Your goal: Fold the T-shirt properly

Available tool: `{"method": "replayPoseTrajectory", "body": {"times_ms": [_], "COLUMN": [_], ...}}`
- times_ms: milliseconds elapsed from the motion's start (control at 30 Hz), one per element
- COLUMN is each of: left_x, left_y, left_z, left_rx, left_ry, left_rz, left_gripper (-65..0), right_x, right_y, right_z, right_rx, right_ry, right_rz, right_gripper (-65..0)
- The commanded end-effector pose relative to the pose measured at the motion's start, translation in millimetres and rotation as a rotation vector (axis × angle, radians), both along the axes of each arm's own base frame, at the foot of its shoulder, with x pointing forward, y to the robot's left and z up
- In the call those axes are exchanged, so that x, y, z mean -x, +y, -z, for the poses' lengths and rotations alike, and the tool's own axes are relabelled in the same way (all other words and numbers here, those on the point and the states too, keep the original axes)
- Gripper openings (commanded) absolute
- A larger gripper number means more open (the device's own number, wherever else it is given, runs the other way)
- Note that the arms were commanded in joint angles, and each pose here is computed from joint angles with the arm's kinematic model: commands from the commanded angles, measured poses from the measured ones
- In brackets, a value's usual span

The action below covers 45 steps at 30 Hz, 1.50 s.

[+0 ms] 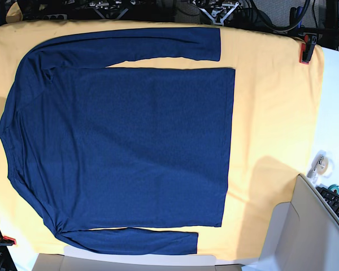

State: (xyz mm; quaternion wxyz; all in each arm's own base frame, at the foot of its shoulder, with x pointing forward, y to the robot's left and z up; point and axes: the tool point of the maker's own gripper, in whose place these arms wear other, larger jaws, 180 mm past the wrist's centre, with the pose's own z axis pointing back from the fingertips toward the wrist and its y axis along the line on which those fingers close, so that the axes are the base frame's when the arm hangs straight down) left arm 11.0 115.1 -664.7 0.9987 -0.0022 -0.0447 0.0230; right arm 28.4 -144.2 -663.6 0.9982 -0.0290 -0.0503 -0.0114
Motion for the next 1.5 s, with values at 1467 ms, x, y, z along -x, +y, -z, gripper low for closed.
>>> {"method": "replayPoseTrajectory", "body": {"times_ms": [1467], "left_x": [34], "left_y": [19], "left_z": [-191], "left_rx": [-0.034], "left_ry": [-0.421], "left_rz": [0.162], "left_gripper": [-64.8], "right_x": [117], "right_y": [-77], "right_z": [-166], "right_rx": [0.123], "right_ry": [-0.26], "right_rz": [-0.16], "right_gripper": [-65.0]}}
